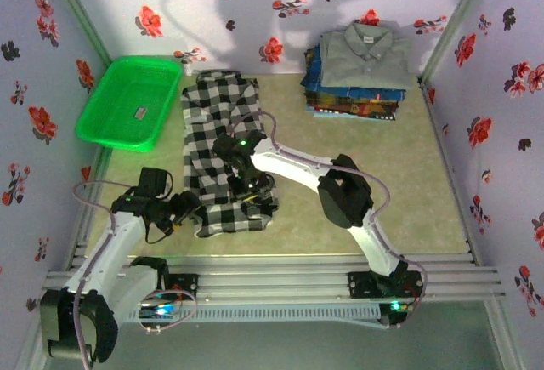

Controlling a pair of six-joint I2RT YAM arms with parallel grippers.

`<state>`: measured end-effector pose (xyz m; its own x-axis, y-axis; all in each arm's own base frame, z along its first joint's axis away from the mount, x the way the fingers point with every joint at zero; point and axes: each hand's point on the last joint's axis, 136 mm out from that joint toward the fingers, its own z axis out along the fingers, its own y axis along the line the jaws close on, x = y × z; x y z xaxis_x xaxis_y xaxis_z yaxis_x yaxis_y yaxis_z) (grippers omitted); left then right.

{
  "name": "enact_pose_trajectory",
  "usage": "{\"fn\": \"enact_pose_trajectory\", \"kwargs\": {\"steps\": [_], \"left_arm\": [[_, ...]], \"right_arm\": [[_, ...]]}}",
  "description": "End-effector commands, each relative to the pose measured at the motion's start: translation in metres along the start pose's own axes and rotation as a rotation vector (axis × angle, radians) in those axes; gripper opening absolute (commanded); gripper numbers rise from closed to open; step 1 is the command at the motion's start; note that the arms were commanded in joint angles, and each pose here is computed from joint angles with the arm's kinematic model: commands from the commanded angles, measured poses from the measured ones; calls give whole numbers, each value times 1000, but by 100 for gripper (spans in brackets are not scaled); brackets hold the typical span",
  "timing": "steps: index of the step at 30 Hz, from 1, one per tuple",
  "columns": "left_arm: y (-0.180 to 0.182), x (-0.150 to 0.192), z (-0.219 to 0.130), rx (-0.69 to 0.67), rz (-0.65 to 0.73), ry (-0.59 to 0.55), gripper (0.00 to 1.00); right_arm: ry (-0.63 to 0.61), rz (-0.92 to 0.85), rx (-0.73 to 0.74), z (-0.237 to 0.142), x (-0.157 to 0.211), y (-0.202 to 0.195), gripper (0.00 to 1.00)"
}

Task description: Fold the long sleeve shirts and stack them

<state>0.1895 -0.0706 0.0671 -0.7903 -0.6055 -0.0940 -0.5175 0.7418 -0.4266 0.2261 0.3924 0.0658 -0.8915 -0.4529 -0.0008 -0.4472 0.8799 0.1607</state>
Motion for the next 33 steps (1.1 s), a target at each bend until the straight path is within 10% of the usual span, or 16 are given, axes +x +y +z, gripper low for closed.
{"fn": "enact_pose_trajectory", "kwargs": {"steps": [1,6,14,33], "left_arm": [[5,-3,-4,-10,-34,-32,77],[9,-8,-15,-37,-43,-71,80],[9,-10,-13,-57,27,-50,83],[-21,-35,26,42,71,-53,81]], "right_arm": [[36,21,-67,12,6,14,24],[-8,71,-294,-19,4,42,61],[-101,159,-137,-61,23,-48,78],[-117,309,-303,18,15,-73,79]]}}
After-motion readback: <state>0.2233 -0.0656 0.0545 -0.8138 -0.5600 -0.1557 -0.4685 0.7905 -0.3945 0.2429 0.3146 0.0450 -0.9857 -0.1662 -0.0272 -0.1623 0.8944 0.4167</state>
